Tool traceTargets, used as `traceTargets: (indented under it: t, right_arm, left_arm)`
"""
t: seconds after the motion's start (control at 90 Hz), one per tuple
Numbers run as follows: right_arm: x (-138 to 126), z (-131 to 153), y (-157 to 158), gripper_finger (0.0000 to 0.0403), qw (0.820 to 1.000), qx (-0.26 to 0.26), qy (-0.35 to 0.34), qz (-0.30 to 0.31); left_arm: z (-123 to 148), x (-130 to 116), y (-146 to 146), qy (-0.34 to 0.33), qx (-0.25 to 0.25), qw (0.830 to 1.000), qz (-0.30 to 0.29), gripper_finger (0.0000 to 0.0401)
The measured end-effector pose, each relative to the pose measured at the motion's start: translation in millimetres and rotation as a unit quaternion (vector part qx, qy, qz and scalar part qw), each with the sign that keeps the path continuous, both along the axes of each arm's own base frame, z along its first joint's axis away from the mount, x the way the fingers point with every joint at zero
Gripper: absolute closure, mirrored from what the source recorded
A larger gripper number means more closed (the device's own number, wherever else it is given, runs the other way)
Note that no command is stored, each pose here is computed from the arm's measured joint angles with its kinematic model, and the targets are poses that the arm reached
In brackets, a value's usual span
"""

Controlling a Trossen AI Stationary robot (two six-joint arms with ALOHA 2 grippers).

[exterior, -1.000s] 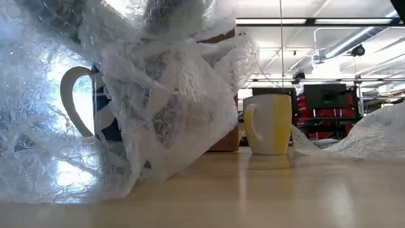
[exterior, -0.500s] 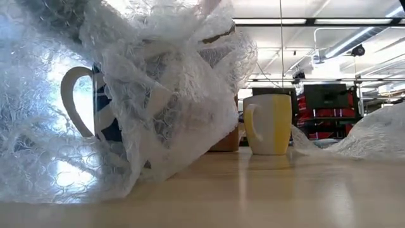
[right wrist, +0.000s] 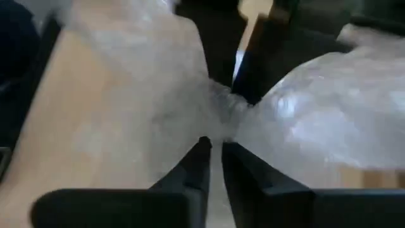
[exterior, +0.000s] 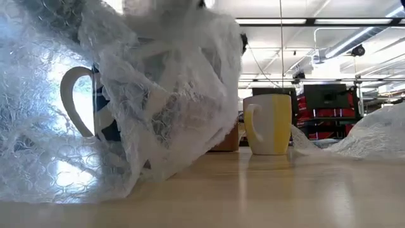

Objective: Wrap mug
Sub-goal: Wrap the blue mug with the transparent bubble wrap

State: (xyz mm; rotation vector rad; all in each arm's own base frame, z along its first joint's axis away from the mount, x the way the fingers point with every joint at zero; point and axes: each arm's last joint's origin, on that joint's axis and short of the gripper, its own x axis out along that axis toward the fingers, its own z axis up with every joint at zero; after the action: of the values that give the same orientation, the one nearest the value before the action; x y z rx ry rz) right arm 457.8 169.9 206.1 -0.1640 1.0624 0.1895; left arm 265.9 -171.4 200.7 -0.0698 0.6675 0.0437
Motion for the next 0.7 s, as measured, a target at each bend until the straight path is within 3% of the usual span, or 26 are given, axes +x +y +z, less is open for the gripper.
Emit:
traceTargets:
  t: [0.167, 0.289, 0.444, 0.7]
  right_arm:
    - [8, -24, 1, 0.0393, 1.000, 0.006, 0.011, 0.001]
    - [8, -26, 0, 0.0396, 1.000, 0.007, 0.013, 0.001]
    - [9, -31, -2, 0.0401, 1.000, 0.013, 0.021, -0.004]
    - [9, -32, -2, 0.0402, 0.999, 0.018, 0.026, -0.003]
  left_arm:
    - [-1, -2, 0, 0.005, 0.004, 1.000, -0.005, 0.0401]
    - [5, -4, -1, 0.011, 0.005, 1.000, -0.007, 0.0401]
    - [38, -8, 2, -0.022, -0.012, 1.000, -0.007, 0.0401]
    - [66, -30, 16, -0.029, -0.012, 0.999, -0.014, 0.0401]
